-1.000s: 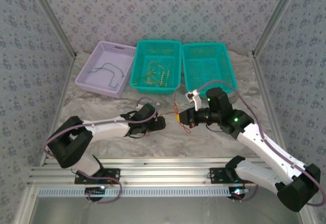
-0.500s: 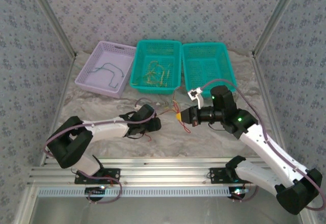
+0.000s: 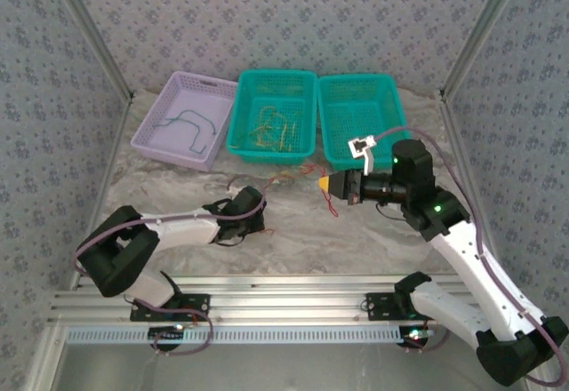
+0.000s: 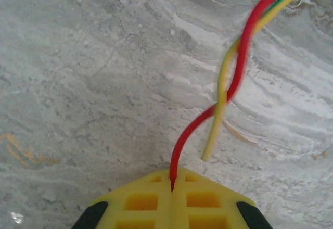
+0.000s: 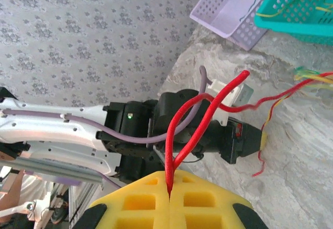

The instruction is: Untangle the cables

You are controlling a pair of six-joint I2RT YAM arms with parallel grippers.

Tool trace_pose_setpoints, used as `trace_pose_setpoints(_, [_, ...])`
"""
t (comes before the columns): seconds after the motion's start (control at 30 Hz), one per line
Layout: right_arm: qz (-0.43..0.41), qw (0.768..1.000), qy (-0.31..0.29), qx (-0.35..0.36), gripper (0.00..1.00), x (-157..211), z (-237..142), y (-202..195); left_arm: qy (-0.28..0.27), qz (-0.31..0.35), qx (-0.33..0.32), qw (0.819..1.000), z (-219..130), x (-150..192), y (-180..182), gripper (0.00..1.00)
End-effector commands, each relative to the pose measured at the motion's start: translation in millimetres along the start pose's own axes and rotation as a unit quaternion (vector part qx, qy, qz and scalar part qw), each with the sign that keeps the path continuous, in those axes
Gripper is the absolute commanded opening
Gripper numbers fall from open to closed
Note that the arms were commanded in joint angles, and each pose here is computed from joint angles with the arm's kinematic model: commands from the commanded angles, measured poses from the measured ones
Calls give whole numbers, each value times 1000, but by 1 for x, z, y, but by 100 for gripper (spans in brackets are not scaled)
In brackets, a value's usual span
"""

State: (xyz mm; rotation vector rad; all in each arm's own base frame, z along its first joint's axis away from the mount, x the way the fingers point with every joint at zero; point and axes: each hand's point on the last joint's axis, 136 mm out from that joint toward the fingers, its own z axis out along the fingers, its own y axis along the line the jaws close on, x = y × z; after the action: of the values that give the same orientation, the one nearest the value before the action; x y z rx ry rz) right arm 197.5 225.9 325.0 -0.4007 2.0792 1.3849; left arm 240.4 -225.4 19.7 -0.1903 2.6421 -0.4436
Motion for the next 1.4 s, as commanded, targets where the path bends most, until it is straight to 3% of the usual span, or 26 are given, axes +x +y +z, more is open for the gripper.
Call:
trace_pose_setpoints(0.0, [-14,999,-36,-4,0,-19,-21,21,57,2,27,998,10,29,-8,0])
trace_pose_setpoints(0.27, [-4,994,-94,50,0,-50,-42,15,64,0,22,998,7,34,-3,0])
trace_pose_setpoints(0.47, [28,989,-140,28,0,-86,-65,33,68,-1,16,998,5,38,3,0])
trace_pose_setpoints(0.7, [64,981,-173,69,0,-107,-87,23,69,2,14,998,4,38,4,0])
trace_pose_setpoints(1.0, [30,938,-298,174,0,-143,-138,20,61,8,10,998,-3,36,8,0])
trace_pose_setpoints(1.17, [18,934,-293,202,0,-159,-140,16,50,22,-6,999,-14,30,17,0])
trace_pose_setpoints(1.37, [-9,913,-299,277,0,-172,-155,3,37,20,-20,999,-24,22,34,0])
